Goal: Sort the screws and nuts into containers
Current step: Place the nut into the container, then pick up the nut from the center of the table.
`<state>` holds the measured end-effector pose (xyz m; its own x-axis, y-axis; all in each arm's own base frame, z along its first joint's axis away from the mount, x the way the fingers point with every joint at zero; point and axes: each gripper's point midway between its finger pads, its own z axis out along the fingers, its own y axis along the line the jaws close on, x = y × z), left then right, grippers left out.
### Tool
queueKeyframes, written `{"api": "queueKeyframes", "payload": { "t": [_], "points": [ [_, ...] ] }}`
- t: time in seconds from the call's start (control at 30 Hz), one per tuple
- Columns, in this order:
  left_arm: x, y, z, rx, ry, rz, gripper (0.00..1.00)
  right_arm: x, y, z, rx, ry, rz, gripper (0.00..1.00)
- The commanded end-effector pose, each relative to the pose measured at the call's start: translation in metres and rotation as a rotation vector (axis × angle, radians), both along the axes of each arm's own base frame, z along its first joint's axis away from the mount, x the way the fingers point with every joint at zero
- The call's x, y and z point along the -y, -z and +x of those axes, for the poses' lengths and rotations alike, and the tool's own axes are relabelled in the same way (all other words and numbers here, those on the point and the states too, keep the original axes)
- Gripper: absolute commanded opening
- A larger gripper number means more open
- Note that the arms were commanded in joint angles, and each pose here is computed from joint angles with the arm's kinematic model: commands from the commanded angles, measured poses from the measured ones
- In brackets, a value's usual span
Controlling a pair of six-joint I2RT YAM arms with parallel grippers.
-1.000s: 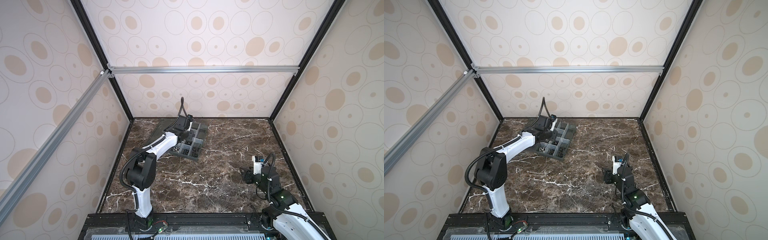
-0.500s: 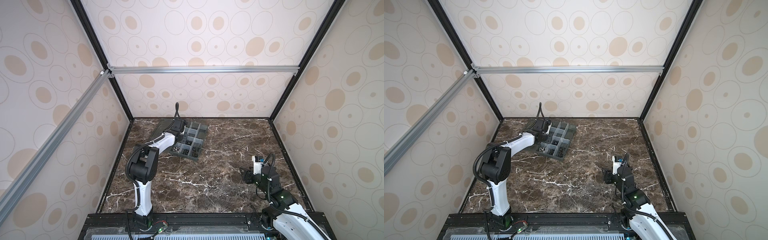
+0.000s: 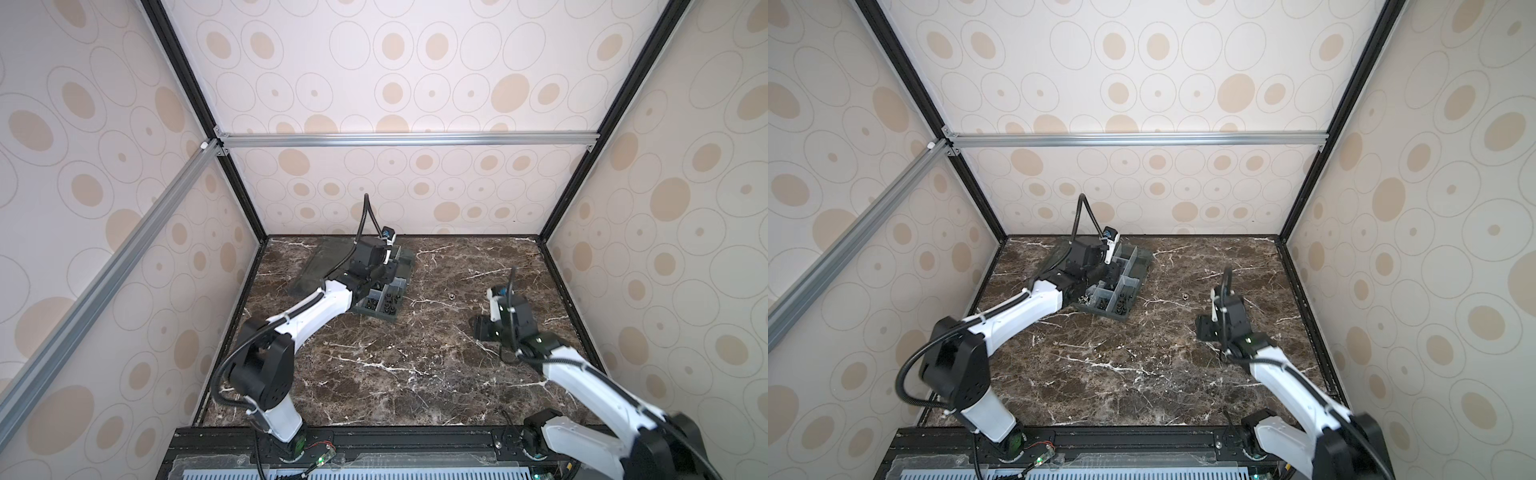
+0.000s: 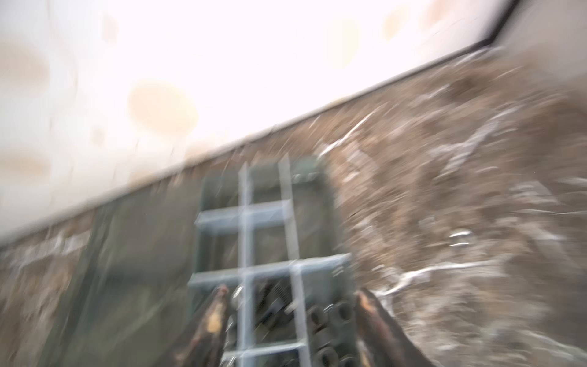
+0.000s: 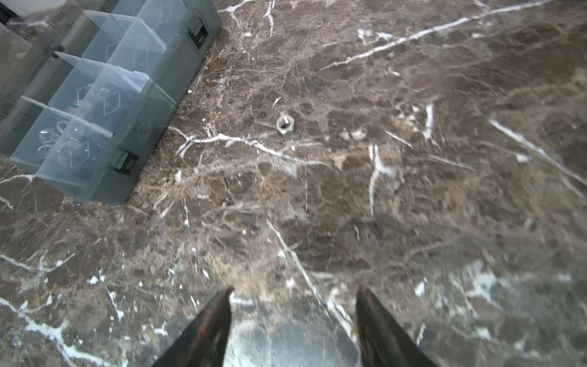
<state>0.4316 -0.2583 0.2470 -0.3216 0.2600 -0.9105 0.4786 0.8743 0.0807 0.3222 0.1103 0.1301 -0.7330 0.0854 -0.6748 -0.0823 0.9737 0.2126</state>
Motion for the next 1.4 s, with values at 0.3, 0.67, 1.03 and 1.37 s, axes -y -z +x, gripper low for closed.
{"api": "queueKeyframes", "payload": {
  "t": [0.3, 0.67, 1.03, 1.37],
  "points": [
    [0.03, -0.029, -0.1, 0.25, 0.319, -0.254, 0.79, -0.029, 0.051, 0.097, -0.314, 0.021, -0.133, 0.54],
    [0.019, -0.005, -0.107, 0.208, 0.287, -0.21, 0.8, -0.035, 0.093, 0.116, -0.41, 0.019, -0.187, 0.47],
    [0.033, 0.0, -0.098, 0.19, 0.313, -0.209, 0.8, -0.033, 0.113, 0.118, -0.436, 0.029, -0.235, 0.34],
    [0.035, 0.006, -0.096, 0.173, 0.315, -0.199, 0.81, -0.038, 0.126, 0.125, -0.448, 0.019, -0.262, 0.35]
  ]
}}
